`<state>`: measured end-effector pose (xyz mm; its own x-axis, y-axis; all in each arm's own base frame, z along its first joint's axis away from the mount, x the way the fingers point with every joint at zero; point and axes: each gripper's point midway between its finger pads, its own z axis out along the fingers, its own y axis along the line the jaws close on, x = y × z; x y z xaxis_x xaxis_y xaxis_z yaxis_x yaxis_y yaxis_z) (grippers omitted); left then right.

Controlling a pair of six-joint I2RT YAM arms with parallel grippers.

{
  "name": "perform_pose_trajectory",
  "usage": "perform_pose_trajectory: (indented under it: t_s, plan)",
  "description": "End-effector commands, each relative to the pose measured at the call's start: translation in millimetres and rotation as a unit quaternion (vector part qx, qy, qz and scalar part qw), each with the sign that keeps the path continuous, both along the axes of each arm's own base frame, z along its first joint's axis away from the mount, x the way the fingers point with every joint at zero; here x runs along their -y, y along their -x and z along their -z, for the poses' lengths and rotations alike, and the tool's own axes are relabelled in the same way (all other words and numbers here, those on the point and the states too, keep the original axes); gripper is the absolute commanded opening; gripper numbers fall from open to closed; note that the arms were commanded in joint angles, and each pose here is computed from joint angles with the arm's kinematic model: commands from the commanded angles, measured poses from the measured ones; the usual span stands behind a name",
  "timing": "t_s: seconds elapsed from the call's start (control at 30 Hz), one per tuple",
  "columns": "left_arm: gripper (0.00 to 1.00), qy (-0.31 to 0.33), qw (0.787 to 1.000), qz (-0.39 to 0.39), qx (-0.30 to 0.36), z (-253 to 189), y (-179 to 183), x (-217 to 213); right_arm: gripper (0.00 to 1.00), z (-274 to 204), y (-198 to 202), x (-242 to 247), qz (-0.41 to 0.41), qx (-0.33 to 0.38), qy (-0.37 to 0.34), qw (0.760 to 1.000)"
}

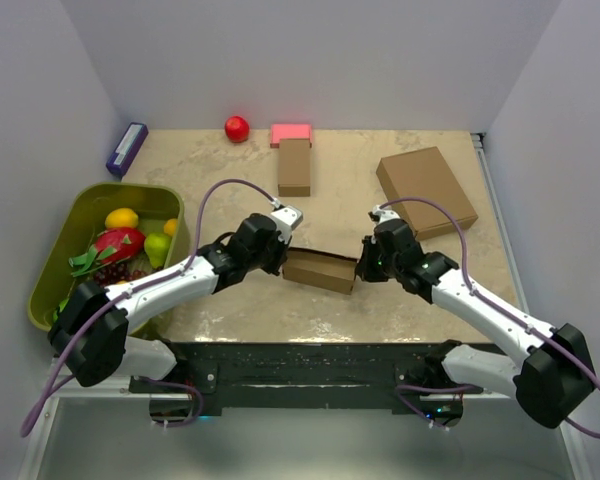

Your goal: Fold the paper box

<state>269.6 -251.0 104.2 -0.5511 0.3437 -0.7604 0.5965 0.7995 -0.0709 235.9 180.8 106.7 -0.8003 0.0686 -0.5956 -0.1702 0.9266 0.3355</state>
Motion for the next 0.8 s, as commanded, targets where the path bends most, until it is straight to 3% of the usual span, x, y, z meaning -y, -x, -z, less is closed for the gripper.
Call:
perform_pose_trajectory:
  t_s: [0.0,0.1,0.23,0.6,0.77]
  plan:
    - [0.12,-0.057,0.997,0.007,-0.054,31,23,-22,0.0,27,23,14,0.013,-0.05,0.06,0.997]
    - [0.12,-0.057,0.997,0.005,-0.051,29,22,-23,0.01,15,20,14,0.024,-0.036,0.052,0.998]
    - [0.13,-0.051,0.998,0.004,-0.045,23,22,-22,0.24,-5,18,12,0.026,-0.024,0.039,0.999]
    - [0.37,-0.035,0.999,-0.005,-0.016,4,17,-23,0.61,-52,17,12,0.019,0.006,0.023,1.0]
    - [0.43,-0.028,0.999,-0.002,-0.016,1,17,-22,0.69,-66,15,0,0.009,0.014,-0.011,1.0]
